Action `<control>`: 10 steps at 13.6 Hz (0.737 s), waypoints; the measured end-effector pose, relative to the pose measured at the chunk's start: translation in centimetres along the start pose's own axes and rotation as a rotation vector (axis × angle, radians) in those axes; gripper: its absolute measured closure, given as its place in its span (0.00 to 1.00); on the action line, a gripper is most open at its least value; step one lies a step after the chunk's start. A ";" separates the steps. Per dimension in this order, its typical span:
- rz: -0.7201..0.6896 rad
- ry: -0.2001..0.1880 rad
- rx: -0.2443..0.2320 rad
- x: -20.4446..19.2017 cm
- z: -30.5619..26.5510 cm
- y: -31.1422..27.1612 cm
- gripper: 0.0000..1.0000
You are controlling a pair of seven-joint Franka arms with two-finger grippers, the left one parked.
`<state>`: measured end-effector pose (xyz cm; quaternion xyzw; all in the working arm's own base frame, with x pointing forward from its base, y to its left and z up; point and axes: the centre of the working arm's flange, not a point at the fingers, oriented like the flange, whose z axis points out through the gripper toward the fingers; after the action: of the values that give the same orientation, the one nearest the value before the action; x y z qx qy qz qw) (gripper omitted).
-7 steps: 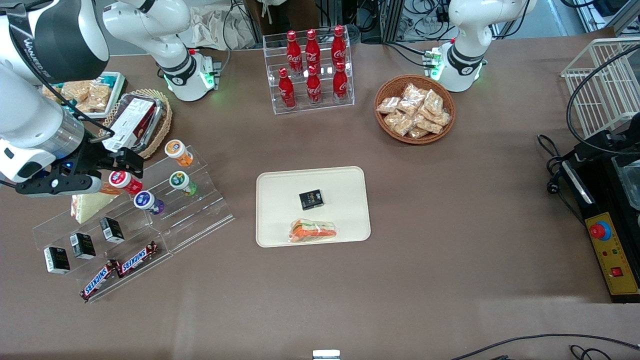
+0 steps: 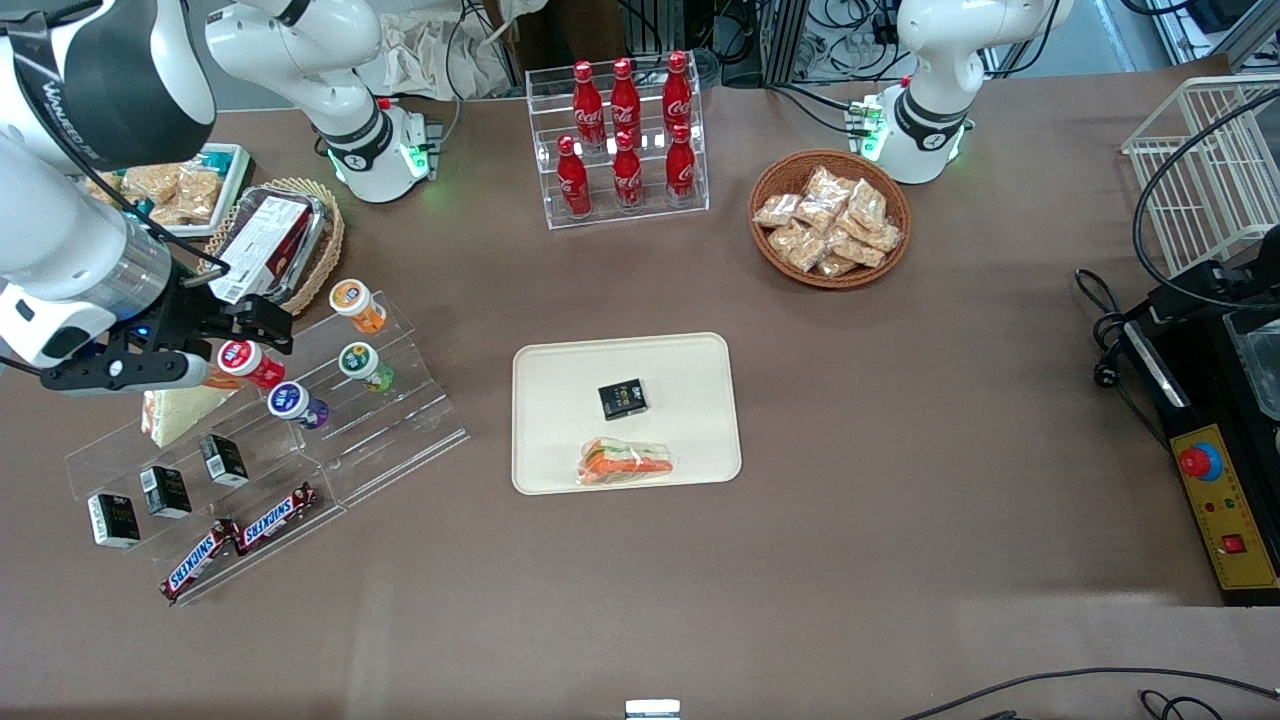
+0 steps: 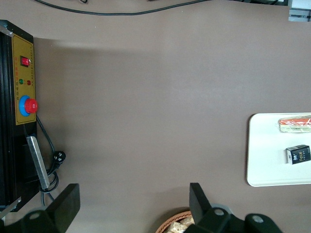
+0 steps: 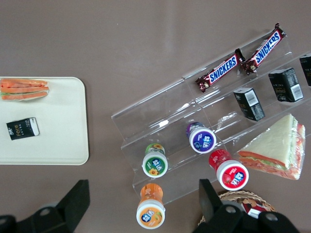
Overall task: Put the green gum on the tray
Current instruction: 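Move the right gripper down toward the green-labelled bottle on the rack, then close the right gripper on the green-labelled bottle's cap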
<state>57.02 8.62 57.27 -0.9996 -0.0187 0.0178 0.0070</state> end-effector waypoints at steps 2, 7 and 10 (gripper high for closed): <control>-0.021 -0.006 -0.001 0.2 2.3 -0.3 0.00; -0.101 -0.013 -0.003 -1.2 10.4 0.1 0.00; -0.129 0.000 -0.004 -3.6 15.4 0.7 0.00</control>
<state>52.85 8.04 41.97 -0.9963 -0.0834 0.0173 0.0062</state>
